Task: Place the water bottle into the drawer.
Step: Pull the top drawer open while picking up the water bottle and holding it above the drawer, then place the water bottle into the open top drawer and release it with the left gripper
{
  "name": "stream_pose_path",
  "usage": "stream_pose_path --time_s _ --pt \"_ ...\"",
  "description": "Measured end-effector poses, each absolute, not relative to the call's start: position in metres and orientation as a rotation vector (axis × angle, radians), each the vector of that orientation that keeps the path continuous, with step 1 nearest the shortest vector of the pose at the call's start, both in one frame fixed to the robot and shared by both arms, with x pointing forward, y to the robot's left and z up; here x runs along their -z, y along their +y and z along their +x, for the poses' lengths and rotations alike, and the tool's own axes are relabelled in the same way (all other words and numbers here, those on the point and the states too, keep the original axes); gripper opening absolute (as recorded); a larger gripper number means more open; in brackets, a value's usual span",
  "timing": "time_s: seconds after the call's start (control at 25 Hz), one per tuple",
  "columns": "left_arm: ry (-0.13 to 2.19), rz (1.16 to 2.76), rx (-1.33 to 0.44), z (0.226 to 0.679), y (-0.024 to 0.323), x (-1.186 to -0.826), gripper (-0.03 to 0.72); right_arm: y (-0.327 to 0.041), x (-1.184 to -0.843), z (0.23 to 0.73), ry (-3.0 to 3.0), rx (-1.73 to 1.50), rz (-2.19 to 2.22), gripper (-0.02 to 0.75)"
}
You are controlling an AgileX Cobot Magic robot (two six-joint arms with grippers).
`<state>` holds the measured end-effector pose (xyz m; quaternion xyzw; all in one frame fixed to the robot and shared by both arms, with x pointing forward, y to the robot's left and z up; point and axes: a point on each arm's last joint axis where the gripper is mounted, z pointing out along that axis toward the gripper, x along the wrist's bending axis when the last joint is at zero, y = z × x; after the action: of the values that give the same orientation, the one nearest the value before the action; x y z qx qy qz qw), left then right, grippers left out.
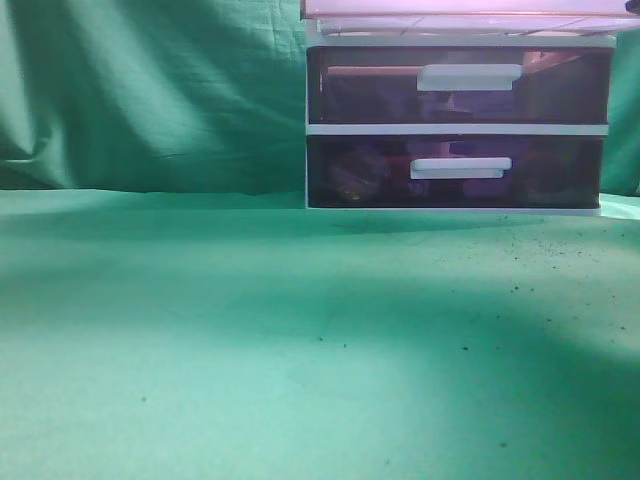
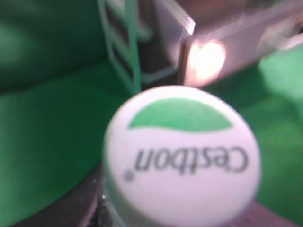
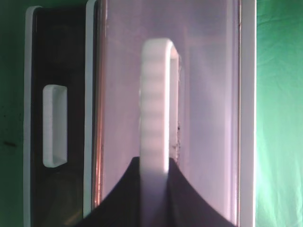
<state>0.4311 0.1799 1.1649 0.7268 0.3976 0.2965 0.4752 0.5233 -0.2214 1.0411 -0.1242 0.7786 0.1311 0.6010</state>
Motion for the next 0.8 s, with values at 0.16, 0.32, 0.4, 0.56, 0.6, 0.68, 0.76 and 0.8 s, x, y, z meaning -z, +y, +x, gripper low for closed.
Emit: stream_pose_path --time_s 0.16,0.32,0.4,0.56,0.6,0.68,0.76,0.8 --pt "0.805 1.554 -0.767 0.439 0.166 -1.192 0.291 -0.221 -1.042 0.523 1.803 -0.304 -0.287 0.091" --pt "0.652 1.497 -0.797 0.454 0.133 -1.221 0.291 -0.221 -1.041 0.523 1.805 -0.305 -0.286 0.091" --pt "0.587 1.506 -0.819 0.467 0.112 -1.23 0.291 -0.221 -1.041 0.523 1.805 -0.306 -0.285 0.091" --pt "0.557 1.523 -0.832 0.501 0.071 -1.243 0.291 -0.221 -1.041 0.523 1.806 -0.309 -0.279 0.091" --pt "0.57 1.525 -0.831 0.511 0.063 -1.246 0.291 -0.221 -1.041 0.523 1.807 -0.313 -0.274 0.091" --pt "0.612 1.543 -0.816 0.528 0.05 -1.249 0.291 -0.221 -1.041 0.523 1.812 -0.327 -0.257 0.091" --pt "0.659 1.579 -0.798 0.546 0.035 -1.245 0.291 -0.221 -1.041 0.523 1.817 -0.34 -0.24 0.091" --pt "0.681 1.599 -0.794 0.552 0.031 -1.245 0.291 -0.221 -1.041 0.523 1.82 -0.343 -0.236 0.091"
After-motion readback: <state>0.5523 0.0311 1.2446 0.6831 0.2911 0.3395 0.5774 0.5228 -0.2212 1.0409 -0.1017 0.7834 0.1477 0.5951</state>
